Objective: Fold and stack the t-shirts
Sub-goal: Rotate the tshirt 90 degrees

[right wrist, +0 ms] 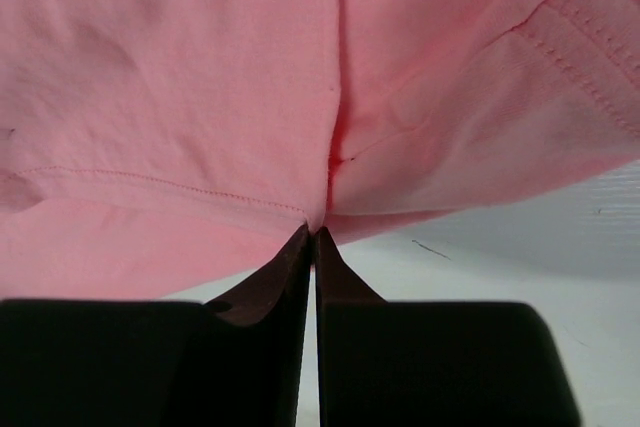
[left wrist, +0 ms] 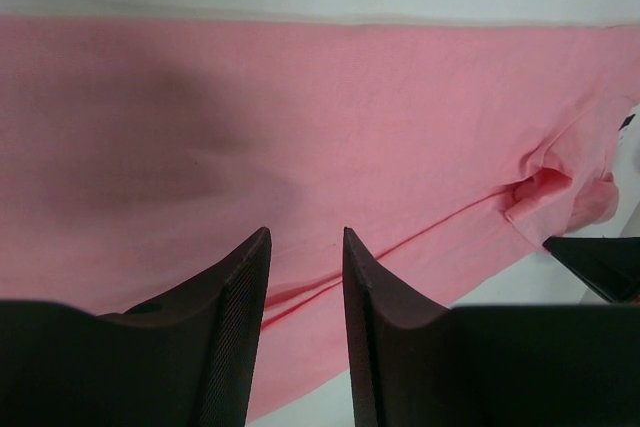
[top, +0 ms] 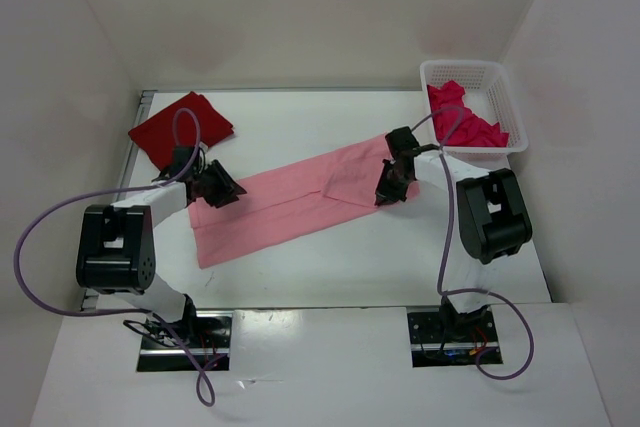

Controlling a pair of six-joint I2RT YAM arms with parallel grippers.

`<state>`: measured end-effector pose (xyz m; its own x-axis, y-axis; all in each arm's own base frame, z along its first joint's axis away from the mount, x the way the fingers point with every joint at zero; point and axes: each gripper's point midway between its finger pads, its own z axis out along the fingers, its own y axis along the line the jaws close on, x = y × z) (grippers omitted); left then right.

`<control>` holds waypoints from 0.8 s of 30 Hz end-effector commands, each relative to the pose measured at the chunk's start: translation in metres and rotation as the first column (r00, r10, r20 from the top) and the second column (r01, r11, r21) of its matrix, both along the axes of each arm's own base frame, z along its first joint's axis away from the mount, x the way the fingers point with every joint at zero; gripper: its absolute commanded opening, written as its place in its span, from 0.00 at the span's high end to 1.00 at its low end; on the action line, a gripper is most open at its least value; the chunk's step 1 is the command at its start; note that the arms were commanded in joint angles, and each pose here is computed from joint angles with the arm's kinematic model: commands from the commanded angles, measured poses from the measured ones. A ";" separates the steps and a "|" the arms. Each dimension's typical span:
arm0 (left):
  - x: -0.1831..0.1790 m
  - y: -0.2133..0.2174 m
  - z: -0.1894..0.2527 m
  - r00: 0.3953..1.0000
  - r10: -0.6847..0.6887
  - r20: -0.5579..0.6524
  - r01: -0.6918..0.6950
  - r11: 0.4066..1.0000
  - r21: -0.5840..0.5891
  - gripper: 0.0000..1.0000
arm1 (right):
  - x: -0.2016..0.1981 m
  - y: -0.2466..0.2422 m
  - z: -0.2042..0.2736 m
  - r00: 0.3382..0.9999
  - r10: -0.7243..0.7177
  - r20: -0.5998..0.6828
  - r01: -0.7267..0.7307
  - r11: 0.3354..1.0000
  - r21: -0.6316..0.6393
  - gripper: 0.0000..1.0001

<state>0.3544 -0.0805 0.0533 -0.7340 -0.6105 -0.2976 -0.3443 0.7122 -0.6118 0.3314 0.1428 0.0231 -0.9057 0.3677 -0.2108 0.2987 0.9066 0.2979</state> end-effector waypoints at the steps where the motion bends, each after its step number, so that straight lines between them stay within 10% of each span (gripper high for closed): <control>1: 0.004 0.000 -0.010 1.000 0.010 -0.009 -0.010 1.000 0.002 0.58 | 0.017 -0.007 0.036 0.996 0.016 0.091 -0.015 1.000 -0.013 0.92; 12: 0.005 0.001 -0.019 0.999 0.032 -0.042 -0.032 0.999 -0.002 0.58 | 0.005 -0.063 0.037 0.998 -0.040 0.048 0.043 0.996 -0.077 0.97; 19: 0.006 0.002 -0.021 0.998 0.031 -0.048 -0.030 0.999 0.010 0.58 | 0.003 -0.061 0.014 1.000 -0.025 0.004 0.025 0.997 -0.071 0.65; 24: 0.010 0.004 0.001 1.000 0.030 0.008 -0.030 0.999 0.022 0.58 | 0.019 -0.059 0.052 0.996 -0.017 0.086 0.022 0.998 -0.061 0.62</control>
